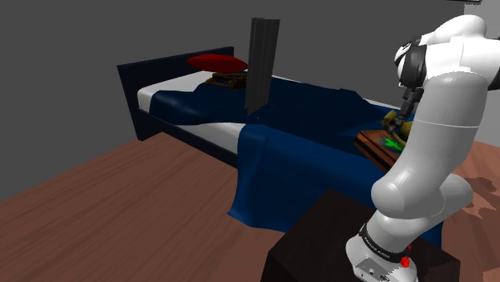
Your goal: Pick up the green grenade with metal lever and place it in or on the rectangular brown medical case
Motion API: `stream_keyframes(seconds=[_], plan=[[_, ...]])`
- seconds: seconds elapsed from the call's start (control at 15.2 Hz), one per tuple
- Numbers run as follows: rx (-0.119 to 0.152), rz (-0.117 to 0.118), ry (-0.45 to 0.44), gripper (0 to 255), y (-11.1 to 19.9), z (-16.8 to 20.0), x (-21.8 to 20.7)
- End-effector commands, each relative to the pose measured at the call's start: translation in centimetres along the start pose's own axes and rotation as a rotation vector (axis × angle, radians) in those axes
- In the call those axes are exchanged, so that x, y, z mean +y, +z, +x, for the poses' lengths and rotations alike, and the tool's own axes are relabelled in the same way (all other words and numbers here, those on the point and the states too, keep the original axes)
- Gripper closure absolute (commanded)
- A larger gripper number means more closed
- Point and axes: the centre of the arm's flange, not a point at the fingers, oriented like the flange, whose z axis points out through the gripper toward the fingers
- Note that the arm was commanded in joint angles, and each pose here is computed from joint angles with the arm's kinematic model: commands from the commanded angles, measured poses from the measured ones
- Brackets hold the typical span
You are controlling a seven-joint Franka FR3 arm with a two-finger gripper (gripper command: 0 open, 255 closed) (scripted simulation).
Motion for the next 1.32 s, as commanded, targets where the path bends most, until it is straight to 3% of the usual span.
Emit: stream_keyframes(seconds=[0.0, 0.33, 0.79, 0.86, 1.19, 1.25], plan=[[0.000, -0.001, 0.000, 255, 1.0, 0.2, 0.3], [0.000, -0.001, 0.000, 255, 3.2, 0.5, 1.2], [0.000, -0.001, 0.000, 255, 3.2, 0.5, 1.2], [0.000, -0.001, 0.000, 0, 3.3, 0.5, 1.2], [0.000, -0.001, 0.000, 0, 3.2, 0.5, 1.2], [0.000, -0.001, 0.000, 0, 1.9, 0.5, 1.2]])
